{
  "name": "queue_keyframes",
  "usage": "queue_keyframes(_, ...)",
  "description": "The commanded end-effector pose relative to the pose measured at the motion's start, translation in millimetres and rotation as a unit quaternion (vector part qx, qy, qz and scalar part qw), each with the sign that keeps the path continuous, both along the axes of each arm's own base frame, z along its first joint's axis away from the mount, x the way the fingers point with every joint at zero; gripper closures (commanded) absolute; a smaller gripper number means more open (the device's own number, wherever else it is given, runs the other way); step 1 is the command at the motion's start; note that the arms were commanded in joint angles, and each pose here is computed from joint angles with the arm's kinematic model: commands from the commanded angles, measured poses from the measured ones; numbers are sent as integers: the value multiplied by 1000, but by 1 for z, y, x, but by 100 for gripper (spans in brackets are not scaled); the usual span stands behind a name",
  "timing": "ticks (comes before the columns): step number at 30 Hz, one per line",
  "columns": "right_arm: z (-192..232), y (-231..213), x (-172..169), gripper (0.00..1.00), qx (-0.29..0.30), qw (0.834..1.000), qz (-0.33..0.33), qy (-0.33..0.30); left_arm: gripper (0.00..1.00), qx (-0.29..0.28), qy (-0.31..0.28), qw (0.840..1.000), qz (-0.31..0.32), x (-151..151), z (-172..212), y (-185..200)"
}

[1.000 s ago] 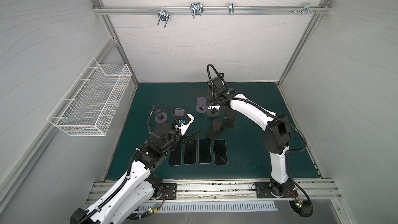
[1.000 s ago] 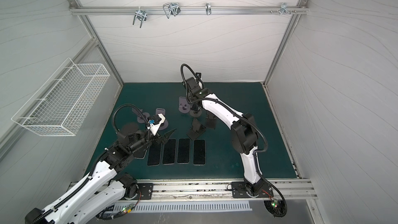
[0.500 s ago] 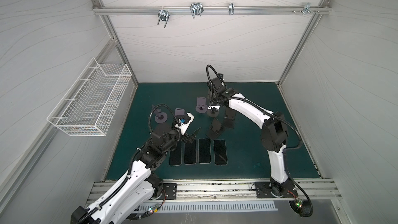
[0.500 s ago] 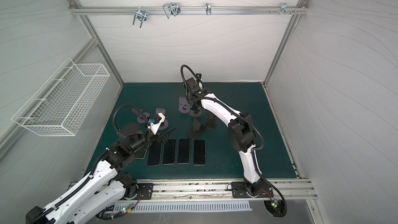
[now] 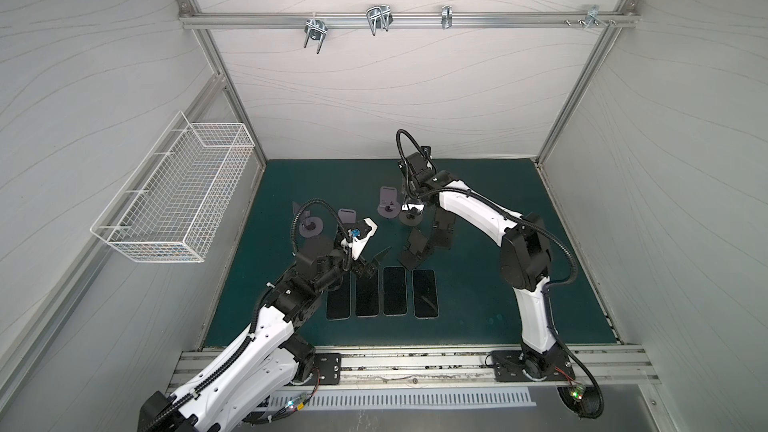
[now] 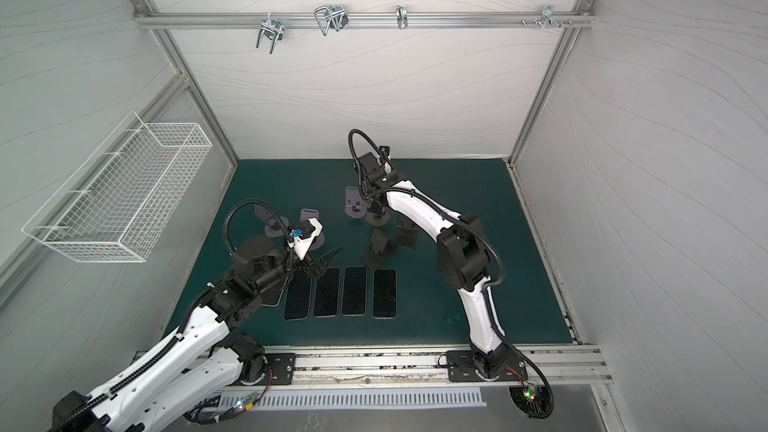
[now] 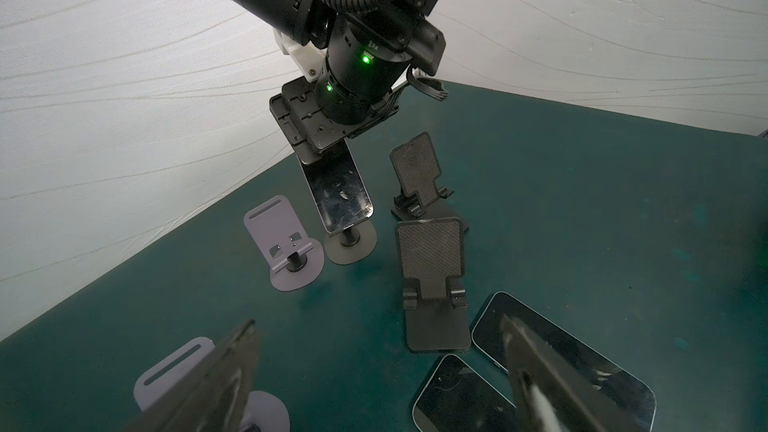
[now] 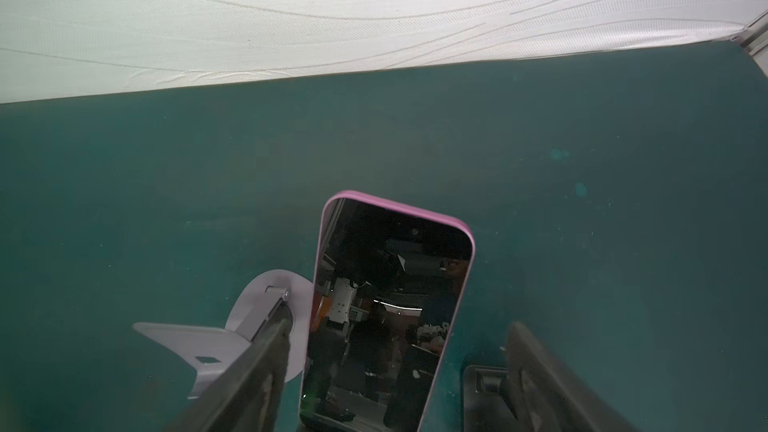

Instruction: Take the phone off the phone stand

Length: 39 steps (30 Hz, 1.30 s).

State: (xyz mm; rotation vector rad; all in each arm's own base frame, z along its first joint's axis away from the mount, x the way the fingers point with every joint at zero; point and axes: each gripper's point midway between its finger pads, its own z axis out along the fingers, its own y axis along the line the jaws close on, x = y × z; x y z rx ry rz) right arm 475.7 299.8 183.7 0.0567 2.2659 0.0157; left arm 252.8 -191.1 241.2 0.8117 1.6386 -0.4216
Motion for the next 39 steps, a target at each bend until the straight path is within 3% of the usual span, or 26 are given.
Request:
queue_keyframes(1, -2, 0, 3, 16, 9, 1000, -11, 10, 8, -14, -28, 999, -10, -1, 18, -4)
queue_keyframes(19, -20, -9, 0, 17, -9, 998, -45, 41, 7, -8, -38, 999, 5, 2, 20, 1)
queue_keyframes(30, -14, -18, -9, 17, -18, 997, -55, 42, 7, -3, -52, 999, -1, -6, 23, 3)
queue_keyframes(39, 14, -12, -3, 17, -13, 999, -35, 23, 8, 8, -26, 1000, 6, 3, 12, 0)
